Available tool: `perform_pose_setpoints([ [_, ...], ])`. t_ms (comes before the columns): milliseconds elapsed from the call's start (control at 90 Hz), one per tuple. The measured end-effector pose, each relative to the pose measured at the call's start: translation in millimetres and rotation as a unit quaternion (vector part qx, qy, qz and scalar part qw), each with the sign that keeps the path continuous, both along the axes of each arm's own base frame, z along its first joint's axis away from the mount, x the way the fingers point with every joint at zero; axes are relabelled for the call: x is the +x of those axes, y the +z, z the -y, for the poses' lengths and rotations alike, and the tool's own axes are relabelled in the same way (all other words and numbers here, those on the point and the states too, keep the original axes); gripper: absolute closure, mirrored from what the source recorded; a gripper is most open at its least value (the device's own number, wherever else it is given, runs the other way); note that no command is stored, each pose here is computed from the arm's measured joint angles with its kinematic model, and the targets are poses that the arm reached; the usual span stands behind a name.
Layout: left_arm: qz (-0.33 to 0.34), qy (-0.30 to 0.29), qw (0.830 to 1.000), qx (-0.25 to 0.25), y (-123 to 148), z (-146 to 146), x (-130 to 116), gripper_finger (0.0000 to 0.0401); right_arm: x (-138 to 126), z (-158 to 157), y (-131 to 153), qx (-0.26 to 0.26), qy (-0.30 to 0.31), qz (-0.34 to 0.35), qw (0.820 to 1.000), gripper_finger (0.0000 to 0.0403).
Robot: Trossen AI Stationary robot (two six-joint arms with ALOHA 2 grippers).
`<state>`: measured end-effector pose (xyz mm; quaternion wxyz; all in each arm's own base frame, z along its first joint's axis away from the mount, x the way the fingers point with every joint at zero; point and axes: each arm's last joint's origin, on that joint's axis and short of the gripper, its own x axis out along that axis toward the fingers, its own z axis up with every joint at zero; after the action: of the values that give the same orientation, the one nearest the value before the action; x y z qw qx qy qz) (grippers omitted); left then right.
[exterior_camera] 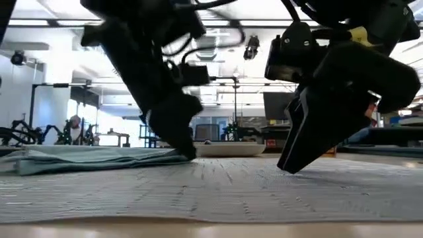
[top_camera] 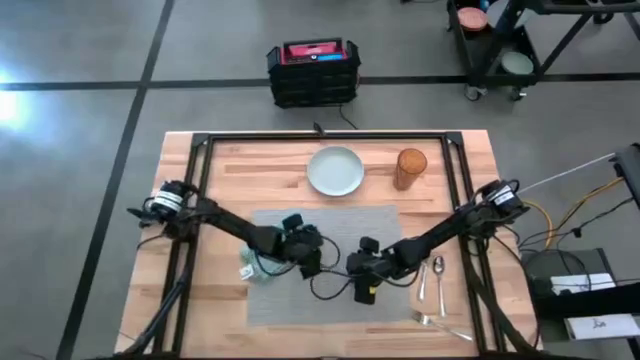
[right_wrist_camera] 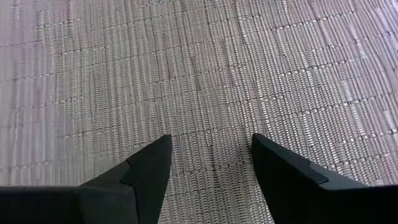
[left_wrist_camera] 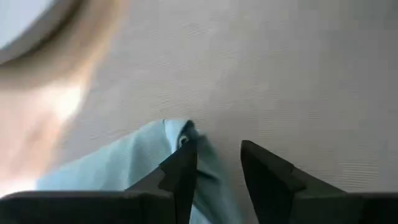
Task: Set table place
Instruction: Adjust the table napkin and the table mat
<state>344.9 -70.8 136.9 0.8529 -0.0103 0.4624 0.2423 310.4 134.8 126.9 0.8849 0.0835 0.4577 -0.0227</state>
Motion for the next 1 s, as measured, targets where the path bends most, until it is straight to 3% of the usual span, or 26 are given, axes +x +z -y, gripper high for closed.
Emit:
perform_pose_setpoints([
  [222, -0.029, 0.048, 0.998, 0.000, 3, -19, -6, 0.0288, 0, -1, 0, -0.003, 0.005, 0.000, 1.000, 0.0203],
  [400, -0.013, 0.029, 1.000, -0.003, 49, -10, -13, 0.0288, -1, -1, 0, -0.003, 0.005, 0.000, 1.000, 0.0203],
  [500, -0.058, 0.021, 0.998, 0.005, 68, -6, -38, 0.0288, -1, -1, 0, -0.003, 0.005, 0.000, 1.000, 0.0203],
  [667, -0.164, 0.055, 0.985, 0.013, 78, -7, -98, 0.0288, -1, -1, 0, -0.003, 0.005, 0.000, 1.000, 0.0203],
  [811, -0.179, 0.088, 0.979, -0.045, 71, -11, -139, 0.0288, 0, -1, 0, -0.005, 0.007, 0.001, 1.000, 0.0203],
  [1000, -0.184, 0.107, 0.970, -0.122, 38, -19, -174, 0.0288, 0, -1, 0, -0.004, 0.007, 0.002, 1.000, 0.0203],
])
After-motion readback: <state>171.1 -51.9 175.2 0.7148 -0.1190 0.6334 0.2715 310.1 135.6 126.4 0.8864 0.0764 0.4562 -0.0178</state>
